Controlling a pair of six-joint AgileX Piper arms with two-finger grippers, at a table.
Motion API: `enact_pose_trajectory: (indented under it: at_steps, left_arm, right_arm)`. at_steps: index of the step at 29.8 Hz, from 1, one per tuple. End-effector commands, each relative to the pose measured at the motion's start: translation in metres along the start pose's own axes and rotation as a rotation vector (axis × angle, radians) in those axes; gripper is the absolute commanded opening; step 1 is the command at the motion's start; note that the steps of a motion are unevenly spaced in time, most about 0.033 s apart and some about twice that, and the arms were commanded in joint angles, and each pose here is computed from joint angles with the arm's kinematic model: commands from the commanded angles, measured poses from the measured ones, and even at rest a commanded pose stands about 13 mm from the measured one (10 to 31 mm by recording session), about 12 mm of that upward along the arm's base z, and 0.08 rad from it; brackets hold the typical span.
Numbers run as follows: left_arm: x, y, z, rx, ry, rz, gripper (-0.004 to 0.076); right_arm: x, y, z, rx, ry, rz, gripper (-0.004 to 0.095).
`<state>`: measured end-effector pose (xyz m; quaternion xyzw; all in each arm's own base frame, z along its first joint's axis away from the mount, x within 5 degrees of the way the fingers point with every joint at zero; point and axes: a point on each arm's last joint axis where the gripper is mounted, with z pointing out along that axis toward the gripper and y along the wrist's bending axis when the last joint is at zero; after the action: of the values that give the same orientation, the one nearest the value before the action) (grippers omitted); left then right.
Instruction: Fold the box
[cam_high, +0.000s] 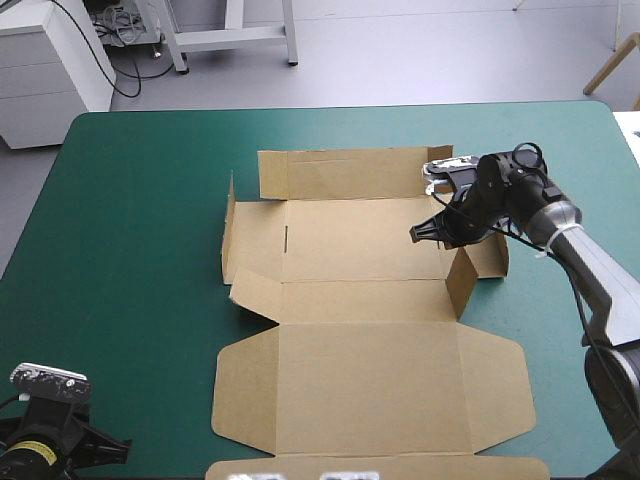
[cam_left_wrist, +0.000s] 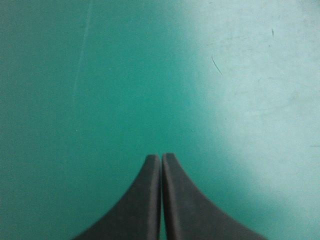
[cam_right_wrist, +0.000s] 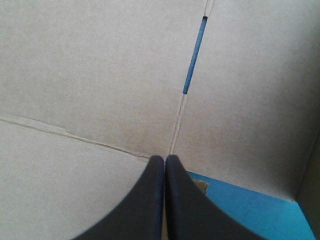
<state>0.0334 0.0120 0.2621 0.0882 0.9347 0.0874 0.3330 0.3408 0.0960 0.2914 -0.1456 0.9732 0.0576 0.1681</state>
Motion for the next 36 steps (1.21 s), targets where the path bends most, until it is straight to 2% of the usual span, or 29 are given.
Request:
enact_pose_trajectory:
  at_steps: [1, 24, 31, 36]
  left_arm:
    - [-0.009, 0.003, -0.004, -0.015, -0.057, 0.002, -0.0010]
    - [-0.009, 0.003, -0.004, -0.015, -0.057, 0.002, -0.0010]
    - [-0.009, 0.003, -0.004, -0.015, -0.057, 0.002, -0.0010]
    - [-0.009, 0.003, -0.004, -0.015, -0.057, 0.002, -0.0010]
  right_arm:
    - [-0.006, 0.002, -0.024, -0.003, -0.087, -0.006, -0.0014]
    - [-0.003, 0.003, -0.024, -0.004, -0.066, -0.007, -0.0014]
    - [0.006, 0.005, -0.047, -0.005, -0.057, -0.013, -0.0014]
    - [0.017, 0.007, -0.077, 0.004, -0.102, -0.023, -0.0014]
